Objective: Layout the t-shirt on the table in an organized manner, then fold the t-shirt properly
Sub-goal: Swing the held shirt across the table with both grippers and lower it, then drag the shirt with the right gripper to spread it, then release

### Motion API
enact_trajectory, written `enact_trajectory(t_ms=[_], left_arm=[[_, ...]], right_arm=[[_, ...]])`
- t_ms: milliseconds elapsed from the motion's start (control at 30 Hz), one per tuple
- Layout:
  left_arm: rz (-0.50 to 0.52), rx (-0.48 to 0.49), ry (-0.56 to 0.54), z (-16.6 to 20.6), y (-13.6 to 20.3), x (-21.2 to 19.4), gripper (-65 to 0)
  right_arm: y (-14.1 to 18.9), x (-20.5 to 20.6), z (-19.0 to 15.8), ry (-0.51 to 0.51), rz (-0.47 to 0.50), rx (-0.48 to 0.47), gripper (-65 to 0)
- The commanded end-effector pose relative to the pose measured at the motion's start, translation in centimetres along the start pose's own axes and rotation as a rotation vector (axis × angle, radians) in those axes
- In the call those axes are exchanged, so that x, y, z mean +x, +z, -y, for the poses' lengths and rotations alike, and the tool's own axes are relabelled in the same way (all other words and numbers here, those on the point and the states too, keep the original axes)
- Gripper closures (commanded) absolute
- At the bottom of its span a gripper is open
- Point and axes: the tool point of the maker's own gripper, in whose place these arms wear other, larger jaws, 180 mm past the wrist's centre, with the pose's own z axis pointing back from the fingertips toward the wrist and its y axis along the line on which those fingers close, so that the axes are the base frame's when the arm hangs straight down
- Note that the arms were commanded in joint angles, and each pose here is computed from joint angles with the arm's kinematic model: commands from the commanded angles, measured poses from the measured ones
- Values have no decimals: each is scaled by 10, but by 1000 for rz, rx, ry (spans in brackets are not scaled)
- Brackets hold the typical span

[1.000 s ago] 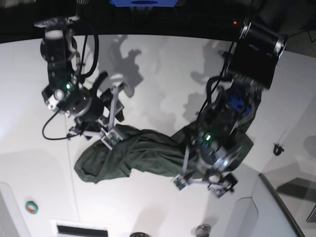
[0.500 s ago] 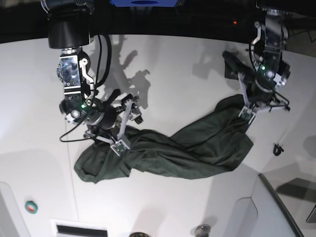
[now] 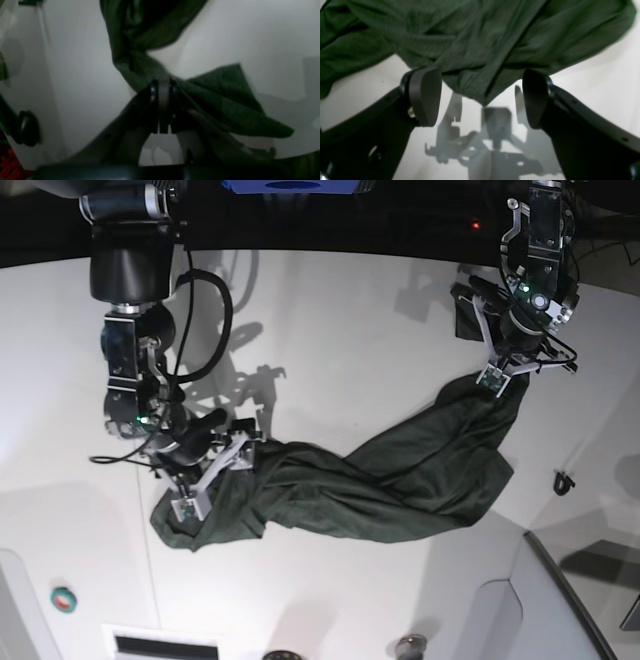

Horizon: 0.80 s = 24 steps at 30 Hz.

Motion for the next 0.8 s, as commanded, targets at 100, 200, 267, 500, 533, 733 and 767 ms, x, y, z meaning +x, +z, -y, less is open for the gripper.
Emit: enact_trajectory(t_ms=[100,200,267,500,533,733,767], left_arm=[[25,22,6,-7,3,8,0],[23,18,9,-4,3,7,0],[19,17,8,-4,3,5,0],[-47,2,-13,-4,-6,-19,0],[-53,2,-16,-4,-7,-21,0],[-64,10,-34,-9,-5,-28,0],[-63,12,-35,-10,-5,-27,0]], right_arm=[[-15,8,-3,-30,-8,19,-462],[-19,6,0,-33,-28,20,-311],[-19,8,1,-31,-24,18,-116],[9,26,34,31,7,-56,-5],[18,33,40,37,17,-73,-5],[72,61,79,36,41,-167,-5],[84,68,87,42,51,-192,-5]])
